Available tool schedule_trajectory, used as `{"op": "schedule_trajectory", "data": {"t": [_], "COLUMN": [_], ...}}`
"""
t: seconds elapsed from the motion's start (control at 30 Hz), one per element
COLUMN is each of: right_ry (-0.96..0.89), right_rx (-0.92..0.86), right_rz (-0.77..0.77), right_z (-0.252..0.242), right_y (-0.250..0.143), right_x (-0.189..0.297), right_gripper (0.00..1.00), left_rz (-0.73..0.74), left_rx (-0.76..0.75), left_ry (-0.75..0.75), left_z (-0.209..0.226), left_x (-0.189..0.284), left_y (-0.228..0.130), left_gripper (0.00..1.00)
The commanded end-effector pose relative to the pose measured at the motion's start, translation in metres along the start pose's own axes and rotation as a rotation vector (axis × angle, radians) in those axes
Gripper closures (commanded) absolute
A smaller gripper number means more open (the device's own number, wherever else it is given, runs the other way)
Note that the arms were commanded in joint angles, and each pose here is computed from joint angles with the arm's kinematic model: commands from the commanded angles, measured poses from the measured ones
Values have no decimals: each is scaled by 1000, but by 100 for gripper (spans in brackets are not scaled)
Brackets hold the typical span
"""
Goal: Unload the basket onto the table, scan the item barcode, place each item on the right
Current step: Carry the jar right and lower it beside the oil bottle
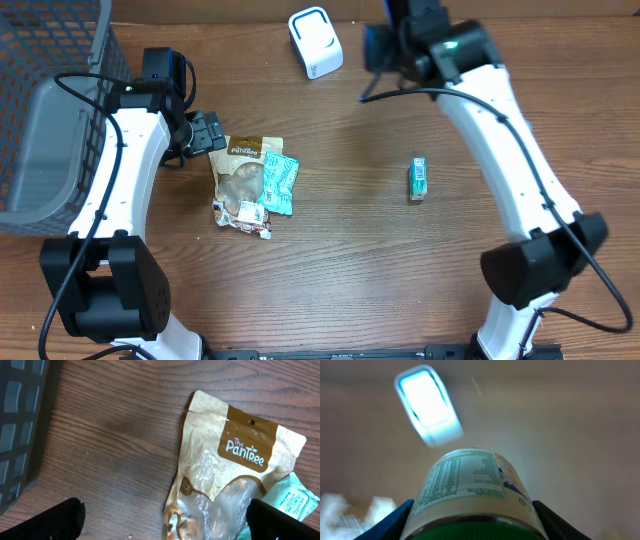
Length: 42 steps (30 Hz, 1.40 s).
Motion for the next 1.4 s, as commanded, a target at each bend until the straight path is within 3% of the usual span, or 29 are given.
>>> {"op": "schedule_trajectory", "data": {"t": [0.0,0.2,0.5,0.7,1.37], "right_ry": [-147,-357,-443,-459,-508], "right_rx": [-91,-219,-272,-268,-243], "right_rz": [160,424,596,625,561], "right_z": [-39,-97,-136,-144,-160], "right_y": [-14,-46,-87,-112,-140], "right_x": [-9,-22,-58,-82,-115], "right_gripper": [95,95,95,95,90], "left_rz": [-35,-35,-35,-35,-35], "left_rx": [3,3,3,3,3], "left_ry": [0,0,1,0,0], "left_z": [1,1,1,1,1], "left_x": [10,10,10,10,10], "left_y": [3,3,3,3,3], "left_gripper": [0,0,0,0,0]}}
Point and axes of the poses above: each gripper's point midway between its finger pads, its own x axis back along the fingers, its own z axis along the line the jaws close on, y = z × x, the point moved 9 cm from there along x, back along the fingers, and after that the axes turned 12 degrees about -x, right-handed, at the moved point
